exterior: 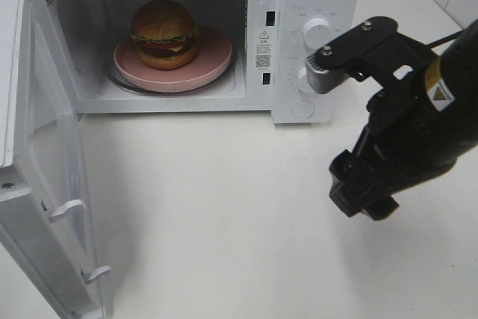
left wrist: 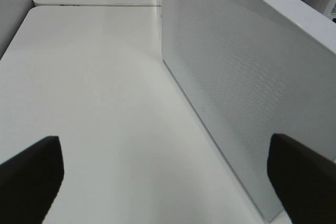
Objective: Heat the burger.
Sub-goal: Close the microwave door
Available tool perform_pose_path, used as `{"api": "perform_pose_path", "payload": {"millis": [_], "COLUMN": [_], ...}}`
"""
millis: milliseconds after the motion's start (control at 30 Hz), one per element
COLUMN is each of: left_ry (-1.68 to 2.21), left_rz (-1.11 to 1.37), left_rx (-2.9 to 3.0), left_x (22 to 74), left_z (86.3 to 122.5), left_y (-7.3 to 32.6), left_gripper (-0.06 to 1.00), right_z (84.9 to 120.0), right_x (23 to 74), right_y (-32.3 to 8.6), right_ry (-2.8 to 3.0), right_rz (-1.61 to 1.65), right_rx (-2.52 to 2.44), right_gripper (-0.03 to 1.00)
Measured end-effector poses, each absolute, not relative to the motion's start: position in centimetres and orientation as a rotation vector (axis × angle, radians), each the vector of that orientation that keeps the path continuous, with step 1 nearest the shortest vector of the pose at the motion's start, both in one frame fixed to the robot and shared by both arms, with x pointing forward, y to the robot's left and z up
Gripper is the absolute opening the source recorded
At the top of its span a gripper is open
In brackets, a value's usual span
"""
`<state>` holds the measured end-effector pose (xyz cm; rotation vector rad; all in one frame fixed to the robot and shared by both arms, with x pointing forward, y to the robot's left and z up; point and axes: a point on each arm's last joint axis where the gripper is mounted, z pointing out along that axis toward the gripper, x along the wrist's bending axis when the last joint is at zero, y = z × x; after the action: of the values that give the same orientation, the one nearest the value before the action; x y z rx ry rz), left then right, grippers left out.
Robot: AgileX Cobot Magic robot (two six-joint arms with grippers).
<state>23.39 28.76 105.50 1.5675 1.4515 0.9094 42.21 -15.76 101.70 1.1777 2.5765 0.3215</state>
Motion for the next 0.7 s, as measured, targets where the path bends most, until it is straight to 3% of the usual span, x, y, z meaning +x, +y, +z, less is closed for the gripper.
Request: {"api": "perform_pose_path", "payload": {"millis": [700], "left_ry": [1.451], "left_rz": [0.909], "left_rx": [1.568], "left_x": [23.4], "left_z": [105.5], "left_y": [28.8], "left_gripper": [0.97], "right_z": [105.7], "right_x": [36.5], "right_y": [-21.1], "right_ry": [2.464], "right_rz": [0.418], "right_rx": [1.287], "right_gripper": [0.76]}}
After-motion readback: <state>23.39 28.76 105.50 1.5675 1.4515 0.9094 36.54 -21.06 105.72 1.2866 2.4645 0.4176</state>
